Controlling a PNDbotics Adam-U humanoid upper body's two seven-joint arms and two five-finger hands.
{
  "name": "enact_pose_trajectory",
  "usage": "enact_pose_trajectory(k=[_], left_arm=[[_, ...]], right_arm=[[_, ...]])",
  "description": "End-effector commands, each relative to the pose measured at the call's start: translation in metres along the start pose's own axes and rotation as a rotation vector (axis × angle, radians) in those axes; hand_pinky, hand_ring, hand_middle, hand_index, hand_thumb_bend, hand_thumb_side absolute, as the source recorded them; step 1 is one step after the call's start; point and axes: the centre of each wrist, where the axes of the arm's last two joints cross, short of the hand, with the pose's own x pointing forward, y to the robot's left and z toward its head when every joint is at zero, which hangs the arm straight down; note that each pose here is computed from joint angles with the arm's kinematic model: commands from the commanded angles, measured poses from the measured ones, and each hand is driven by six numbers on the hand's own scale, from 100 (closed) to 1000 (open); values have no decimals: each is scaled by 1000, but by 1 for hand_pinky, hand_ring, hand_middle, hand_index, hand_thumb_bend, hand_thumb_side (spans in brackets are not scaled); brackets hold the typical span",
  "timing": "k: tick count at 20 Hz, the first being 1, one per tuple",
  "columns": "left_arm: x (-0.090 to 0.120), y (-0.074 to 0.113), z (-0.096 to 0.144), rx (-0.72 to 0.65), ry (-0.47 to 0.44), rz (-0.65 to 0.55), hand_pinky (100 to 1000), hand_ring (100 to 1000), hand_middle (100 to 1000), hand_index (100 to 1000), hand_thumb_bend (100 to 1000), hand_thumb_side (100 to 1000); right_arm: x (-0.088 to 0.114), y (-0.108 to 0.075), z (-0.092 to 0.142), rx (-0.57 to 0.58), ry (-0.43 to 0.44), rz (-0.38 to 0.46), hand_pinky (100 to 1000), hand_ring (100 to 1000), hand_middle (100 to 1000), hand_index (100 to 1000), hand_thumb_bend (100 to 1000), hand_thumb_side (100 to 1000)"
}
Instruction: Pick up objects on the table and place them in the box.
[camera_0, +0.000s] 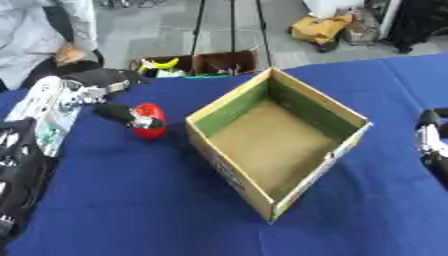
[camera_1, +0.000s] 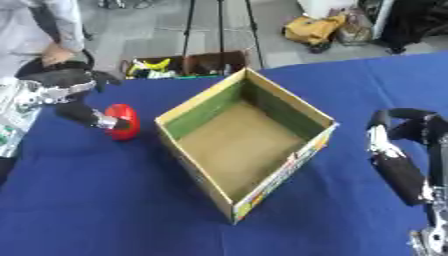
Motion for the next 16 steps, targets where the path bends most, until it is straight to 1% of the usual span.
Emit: enact_pose_trajectory(k=[1,4,7,9,10,11,12,14,16], left_arm=[[-5,14,3,2,36,-9,543,826,950,1000,693,773],[-4,13,-2,-25,53,0,527,823,958,1000,670,744],[-4,14,-5,-18,68,12,502,802,948,1000,657,746],[-6,15,-7,-15,89,11,525,806,947,1000,661,748],[-7,16,-7,-17,108,8,551,819,949,1000,646,745],[-9,16,-8,-21,127,4,560,825,949,1000,667,748],[-10,17,-8,-25,144,-1,565,826,941,1000,660,750],[-12,16,-9,-33,159,-5,564,818,915,989,642,752],[-13,13,-11,-45,155,9,533,798,908,986,616,743]], right_arm=[[6,-5,-3,4,-33,3,748,567,447,684,188,481],[7,-5,-3,8,-36,2,748,567,447,684,188,481],[7,-4,-3,12,-39,1,748,567,446,682,189,481],[8,-4,-4,14,-41,1,748,567,445,682,189,481],[8,-4,-4,15,-42,2,749,567,445,682,183,481],[8,-4,-4,16,-42,2,749,567,445,682,189,481],[8,-5,-4,17,-42,2,749,567,445,682,189,481],[8,-5,-4,18,-42,2,749,566,444,681,189,480],[8,-4,-4,18,-44,2,749,566,444,681,189,480]])
